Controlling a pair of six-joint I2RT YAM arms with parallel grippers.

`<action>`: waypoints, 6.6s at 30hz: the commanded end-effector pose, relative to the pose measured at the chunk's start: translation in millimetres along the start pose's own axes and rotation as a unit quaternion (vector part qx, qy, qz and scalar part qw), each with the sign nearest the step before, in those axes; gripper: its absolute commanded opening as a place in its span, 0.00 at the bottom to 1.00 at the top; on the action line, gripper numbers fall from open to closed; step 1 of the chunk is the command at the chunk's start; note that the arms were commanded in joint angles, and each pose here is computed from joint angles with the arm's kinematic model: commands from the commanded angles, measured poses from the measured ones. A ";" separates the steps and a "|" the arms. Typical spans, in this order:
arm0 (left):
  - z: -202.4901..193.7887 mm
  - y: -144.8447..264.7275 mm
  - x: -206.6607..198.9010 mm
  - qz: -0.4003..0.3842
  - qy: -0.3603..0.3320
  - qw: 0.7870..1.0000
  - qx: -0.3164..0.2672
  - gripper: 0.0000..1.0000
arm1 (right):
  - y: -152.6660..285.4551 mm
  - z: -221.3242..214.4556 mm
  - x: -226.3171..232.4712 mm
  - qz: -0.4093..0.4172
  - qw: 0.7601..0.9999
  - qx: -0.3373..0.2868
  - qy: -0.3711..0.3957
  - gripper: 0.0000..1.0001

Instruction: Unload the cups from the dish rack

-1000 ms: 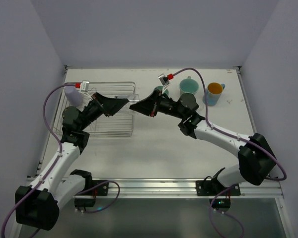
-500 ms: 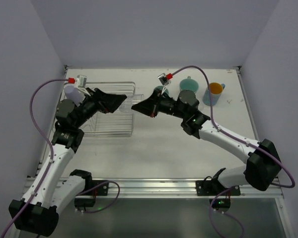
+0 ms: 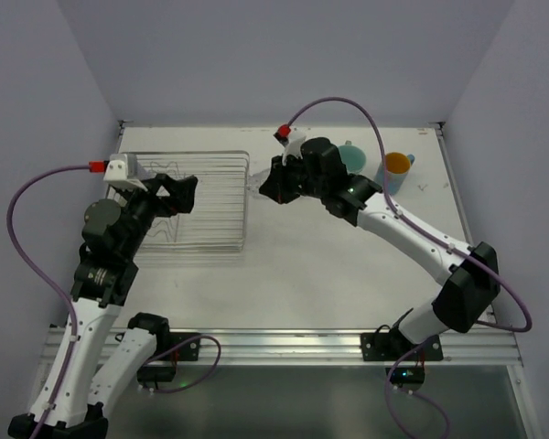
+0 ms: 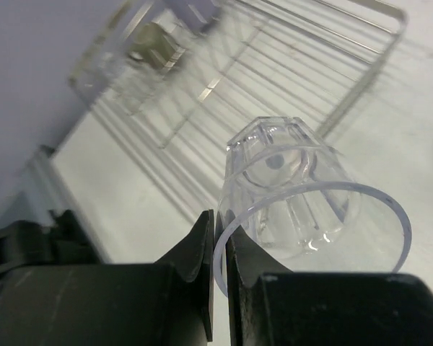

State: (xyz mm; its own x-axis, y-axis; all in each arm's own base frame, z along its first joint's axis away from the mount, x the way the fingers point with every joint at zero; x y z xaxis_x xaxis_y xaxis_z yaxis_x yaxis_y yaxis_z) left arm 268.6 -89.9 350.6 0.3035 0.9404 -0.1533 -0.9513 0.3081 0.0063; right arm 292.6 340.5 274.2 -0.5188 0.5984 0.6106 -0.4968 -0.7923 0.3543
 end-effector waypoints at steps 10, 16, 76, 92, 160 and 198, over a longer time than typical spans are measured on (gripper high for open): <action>-56.0 5.7 50.8 0.121 -0.056 0.990 0.055 1.00 | -31.8 -4.0 -125.1 -0.279 0.930 0.148 0.188 0.00; -49.8 13.0 50.4 0.122 -0.058 0.990 0.039 1.00 | -57.3 -16.0 -145.5 -0.283 0.914 0.196 0.215 0.02; -62.7 -111.9 212.3 0.417 -0.052 0.897 0.140 1.00 | 88.8 -26.3 -9.7 0.020 0.994 -0.104 0.038 0.99; -116.2 -139.4 295.3 0.376 -0.039 0.910 0.172 1.00 | 74.0 -37.3 -15.9 0.019 0.997 -0.074 0.031 0.98; 27.2 14.0 -70.3 -0.301 0.297 0.904 -0.066 0.17 | 50.9 42.7 126.5 0.344 0.927 -0.114 -0.094 0.88; -127.1 8.6 -57.0 -0.221 0.006 0.962 0.161 1.00 | 67.6 37.3 -162.1 -0.327 0.944 0.029 0.044 0.00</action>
State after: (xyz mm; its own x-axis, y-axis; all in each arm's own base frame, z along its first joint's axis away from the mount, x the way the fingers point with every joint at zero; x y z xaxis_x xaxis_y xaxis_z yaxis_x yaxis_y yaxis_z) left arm 232.6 -162.0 248.5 0.6687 0.6770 -0.3074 -0.6518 0.7327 0.1960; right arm 365.6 199.4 242.3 -0.1784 0.9279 0.3274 -0.7275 -0.3484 0.5910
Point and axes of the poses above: each gripper's point midway between its finger pads, its own y axis back along the fingers, its own x axis along the line the jaws close on, z = x × y, the point moved 1 cm from there along y, back along the fingers, and after that the axes turned 13 degrees about -y, right-handed, at the moved point
